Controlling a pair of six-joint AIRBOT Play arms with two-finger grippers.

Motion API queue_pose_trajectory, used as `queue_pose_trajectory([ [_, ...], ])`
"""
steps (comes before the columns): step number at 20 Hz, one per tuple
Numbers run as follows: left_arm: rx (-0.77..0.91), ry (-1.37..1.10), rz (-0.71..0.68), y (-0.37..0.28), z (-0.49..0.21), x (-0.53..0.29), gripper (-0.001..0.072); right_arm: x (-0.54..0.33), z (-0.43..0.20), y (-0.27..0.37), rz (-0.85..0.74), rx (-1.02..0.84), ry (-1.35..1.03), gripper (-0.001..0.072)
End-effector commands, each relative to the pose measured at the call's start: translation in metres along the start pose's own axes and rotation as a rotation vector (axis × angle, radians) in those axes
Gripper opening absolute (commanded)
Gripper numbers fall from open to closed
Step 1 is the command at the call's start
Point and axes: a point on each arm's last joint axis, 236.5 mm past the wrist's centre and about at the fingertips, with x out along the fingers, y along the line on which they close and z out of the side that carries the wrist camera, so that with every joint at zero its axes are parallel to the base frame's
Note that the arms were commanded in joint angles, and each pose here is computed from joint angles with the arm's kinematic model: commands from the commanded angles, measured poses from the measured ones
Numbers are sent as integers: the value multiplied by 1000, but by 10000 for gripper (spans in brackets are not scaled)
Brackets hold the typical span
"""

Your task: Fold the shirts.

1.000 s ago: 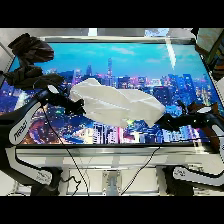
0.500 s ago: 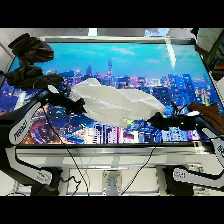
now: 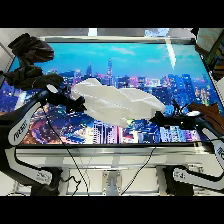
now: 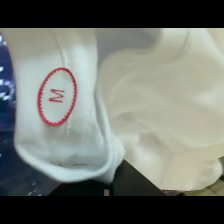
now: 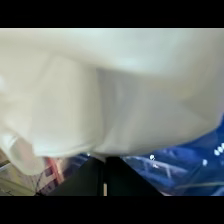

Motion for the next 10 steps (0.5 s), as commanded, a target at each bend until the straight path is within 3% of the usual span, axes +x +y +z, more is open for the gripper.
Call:
queue_pose_trajectory([
  [1,66,-196,-263,-79,34,-37,12,-28,5,38,62,-124,-72,37],
  [4,195,-442,-528,-173,46,-130,11,-99,17,96,114,-288,-248,36],
  [7,355,-699,-574,-225,25,-231,10,-209,25,150,94,-437,-547,36],
  [10,501,-966,-588,-262,-23,-333,10,-312,6,195,-39,-571,-851,33],
])
